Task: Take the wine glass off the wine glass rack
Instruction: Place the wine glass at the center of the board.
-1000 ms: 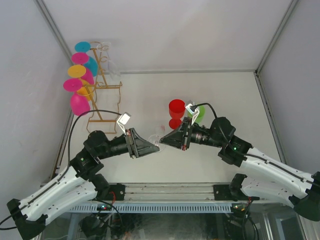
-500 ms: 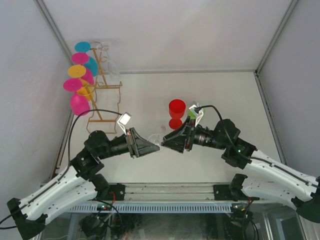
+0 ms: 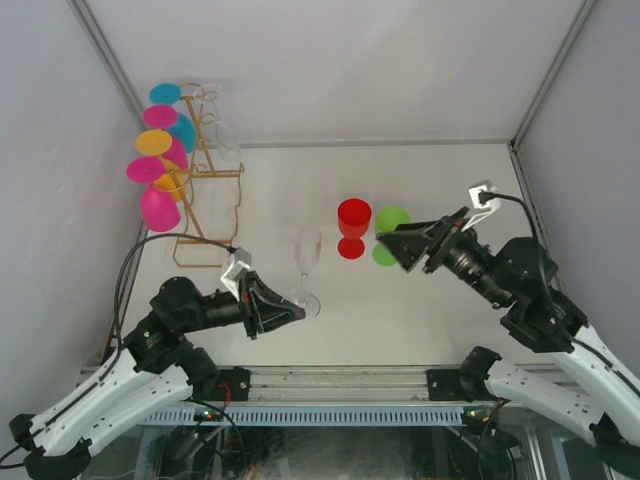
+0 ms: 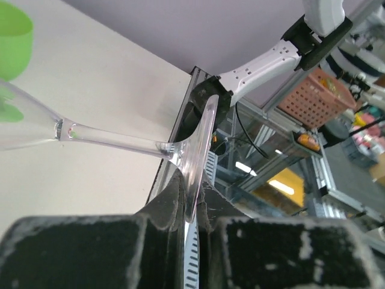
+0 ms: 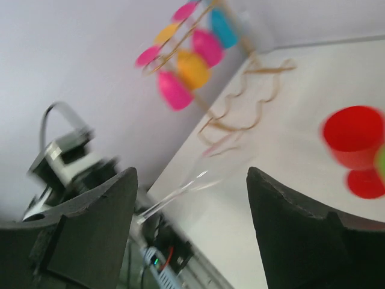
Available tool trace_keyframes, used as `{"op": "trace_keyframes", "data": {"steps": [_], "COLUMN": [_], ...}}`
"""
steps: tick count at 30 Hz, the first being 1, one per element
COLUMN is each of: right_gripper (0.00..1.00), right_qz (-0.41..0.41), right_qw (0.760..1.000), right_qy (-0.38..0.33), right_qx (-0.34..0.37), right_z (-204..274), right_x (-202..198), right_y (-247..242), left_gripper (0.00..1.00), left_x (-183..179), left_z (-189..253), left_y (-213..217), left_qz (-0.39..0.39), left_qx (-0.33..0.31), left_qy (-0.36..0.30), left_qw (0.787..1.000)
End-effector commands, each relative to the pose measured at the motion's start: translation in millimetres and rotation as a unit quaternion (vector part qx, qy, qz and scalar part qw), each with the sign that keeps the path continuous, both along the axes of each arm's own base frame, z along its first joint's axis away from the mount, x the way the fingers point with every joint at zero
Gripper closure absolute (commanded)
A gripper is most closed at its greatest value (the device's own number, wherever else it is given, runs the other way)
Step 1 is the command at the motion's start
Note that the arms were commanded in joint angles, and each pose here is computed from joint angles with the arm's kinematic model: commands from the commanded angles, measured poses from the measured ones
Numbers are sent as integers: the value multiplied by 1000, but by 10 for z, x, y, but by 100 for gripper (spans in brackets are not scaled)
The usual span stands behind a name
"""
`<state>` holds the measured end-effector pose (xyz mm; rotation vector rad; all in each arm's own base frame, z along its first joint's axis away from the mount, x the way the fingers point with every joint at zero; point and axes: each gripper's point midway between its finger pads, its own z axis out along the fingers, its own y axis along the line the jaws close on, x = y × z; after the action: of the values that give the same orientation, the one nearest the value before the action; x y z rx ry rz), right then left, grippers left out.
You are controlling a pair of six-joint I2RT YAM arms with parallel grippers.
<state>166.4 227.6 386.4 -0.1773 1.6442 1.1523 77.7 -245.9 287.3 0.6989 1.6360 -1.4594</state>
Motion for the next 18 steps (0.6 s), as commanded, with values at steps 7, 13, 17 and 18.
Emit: {"op": "trace_keyframes", "data": {"steps": [7,13,17,18], "right_gripper": [26,31,33,33], "right_qz": [110,162,168,171], "right_qw": [979,968,966,966], "right_qy": [149,184,192,190], "right_qx": [81,45,33,31], "right_z": [40,-207,-308,-311], "right_x": [-70,-33,60,78], "right_y": [-216,-100,-59,-51], "left_gripper": [100,100,100,100], "left_x": [-595,-736,-784,-787], "left_z": [-94,-105,-146,-158], "left_y": [176,205,193,191], "left_qz": [-169,-213,-236,-238], "left_qx": [-24,-33,-33,-32], "left_qy": [-304,-330,-319,-317], "left_qw": [937,919,917,917]}}
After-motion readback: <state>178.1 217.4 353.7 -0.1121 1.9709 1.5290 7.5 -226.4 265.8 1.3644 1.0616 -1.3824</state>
